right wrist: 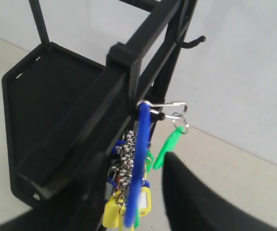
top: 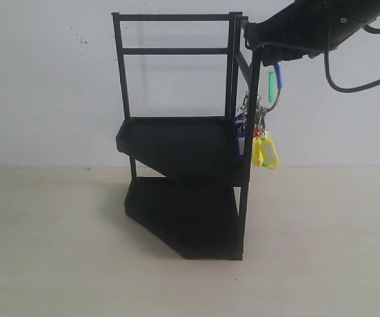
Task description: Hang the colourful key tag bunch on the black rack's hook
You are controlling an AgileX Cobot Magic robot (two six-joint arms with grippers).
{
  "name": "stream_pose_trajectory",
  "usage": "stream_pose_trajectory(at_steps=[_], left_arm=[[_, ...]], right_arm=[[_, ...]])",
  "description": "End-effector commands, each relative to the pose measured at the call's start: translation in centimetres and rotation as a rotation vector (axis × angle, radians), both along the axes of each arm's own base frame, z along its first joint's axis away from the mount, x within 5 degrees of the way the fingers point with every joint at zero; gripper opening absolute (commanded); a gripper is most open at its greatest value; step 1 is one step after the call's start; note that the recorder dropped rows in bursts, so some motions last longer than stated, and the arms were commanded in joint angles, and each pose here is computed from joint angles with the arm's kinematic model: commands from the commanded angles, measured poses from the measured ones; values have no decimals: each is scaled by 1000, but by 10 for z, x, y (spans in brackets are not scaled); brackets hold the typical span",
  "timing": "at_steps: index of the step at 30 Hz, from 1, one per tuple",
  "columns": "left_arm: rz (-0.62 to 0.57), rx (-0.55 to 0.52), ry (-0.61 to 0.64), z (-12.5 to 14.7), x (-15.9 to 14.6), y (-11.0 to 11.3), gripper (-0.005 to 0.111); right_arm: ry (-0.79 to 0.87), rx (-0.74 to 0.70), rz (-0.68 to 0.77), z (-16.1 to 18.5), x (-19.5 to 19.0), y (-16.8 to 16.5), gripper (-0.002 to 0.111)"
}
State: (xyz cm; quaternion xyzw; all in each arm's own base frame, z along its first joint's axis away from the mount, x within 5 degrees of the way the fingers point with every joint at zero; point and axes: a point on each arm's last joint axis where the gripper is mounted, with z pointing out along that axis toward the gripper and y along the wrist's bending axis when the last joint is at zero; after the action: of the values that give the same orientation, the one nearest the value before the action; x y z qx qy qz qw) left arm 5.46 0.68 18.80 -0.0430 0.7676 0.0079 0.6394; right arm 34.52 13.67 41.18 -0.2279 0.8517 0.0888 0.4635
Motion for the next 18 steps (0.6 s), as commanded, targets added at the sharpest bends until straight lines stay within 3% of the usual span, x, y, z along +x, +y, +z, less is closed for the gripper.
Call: stream_pose_trajectory(at_steps=[1, 7, 12, 18], left_arm=[[-4, 3, -5, 1, 0, 0, 4], [-4, 3, -5, 1, 0, 0, 4], [-3, 3, -3, 1, 0, 0, 4], [-3, 3, -3, 1, 0, 0, 4]], right_arm=[[-45, 12, 1, 10, -3, -1, 62], [-111, -13, -17, 30, -18, -11, 48], [-115, -63, -71, 41, -33, -23, 48], [9, -152, -145, 33, -40, -35, 47]])
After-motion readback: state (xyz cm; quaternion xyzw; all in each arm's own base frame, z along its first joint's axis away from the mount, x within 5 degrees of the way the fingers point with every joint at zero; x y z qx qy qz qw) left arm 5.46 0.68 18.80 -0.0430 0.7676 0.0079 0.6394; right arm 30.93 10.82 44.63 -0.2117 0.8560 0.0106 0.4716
